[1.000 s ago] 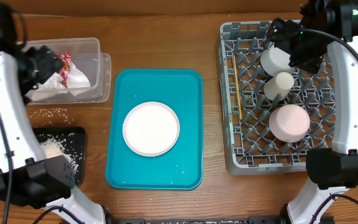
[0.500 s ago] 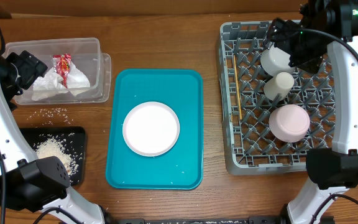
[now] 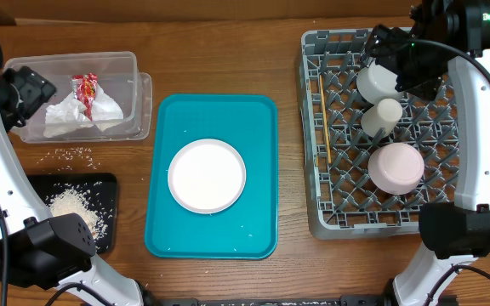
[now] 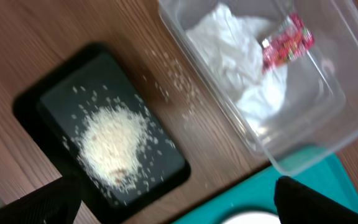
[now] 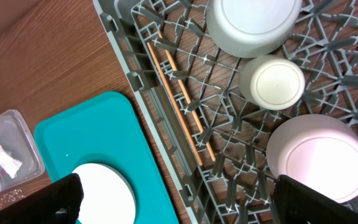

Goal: Sort waste into correct bins and load items into the dishwasher
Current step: 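Release the plate and raise the left gripper back to the left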

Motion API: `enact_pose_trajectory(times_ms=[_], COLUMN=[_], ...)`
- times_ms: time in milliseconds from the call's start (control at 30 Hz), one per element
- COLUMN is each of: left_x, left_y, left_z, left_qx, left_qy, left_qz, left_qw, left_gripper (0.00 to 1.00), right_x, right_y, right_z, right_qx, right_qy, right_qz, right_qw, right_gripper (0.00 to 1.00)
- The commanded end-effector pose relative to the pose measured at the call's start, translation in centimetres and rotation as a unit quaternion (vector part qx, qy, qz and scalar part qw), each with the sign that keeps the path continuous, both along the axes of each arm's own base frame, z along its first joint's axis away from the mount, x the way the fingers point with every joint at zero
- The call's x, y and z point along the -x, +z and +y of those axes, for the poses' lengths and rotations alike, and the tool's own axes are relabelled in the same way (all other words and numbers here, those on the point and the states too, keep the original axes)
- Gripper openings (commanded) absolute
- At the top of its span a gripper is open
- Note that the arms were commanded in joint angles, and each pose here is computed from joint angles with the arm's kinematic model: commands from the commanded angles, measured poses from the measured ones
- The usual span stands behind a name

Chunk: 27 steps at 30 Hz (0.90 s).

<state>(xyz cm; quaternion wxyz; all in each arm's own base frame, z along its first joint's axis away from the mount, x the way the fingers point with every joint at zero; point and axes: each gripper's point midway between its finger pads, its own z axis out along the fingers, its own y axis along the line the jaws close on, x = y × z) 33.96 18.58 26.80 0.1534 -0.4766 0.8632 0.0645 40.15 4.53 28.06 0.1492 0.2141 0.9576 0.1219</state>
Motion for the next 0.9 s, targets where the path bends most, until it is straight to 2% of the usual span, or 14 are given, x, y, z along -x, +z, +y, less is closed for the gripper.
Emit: enact_pose_trajectory(times_ms=[0,167,867], left_x=[1.5,2.6,2.1], left_y=[2.0,3.0,2.6], left_z=[3.2,5.1,4.4], left_qx=[-0.096,-0.156,-0.136], left_qy=[0.042,0.065,0.057], left_qz=[0.012,0.037,0.027], left_qw=[0.994,0.985,0.989], left_gripper=[1.00,1.00,1.00], right_x=[-0.1,-0.1,-0.1], right_y=[0.8,0.8,0.8], right_z=[0.0,0.0,0.0], right_qx=[-0.004,-0.004,-0.004], right_qy=[-0.003,-0.003,-0.003], right_qz=[-0.013,-0.013,-0.013], right_qw=[1.000,1.000,1.000], right_gripper=[1.00,1.00,1.00])
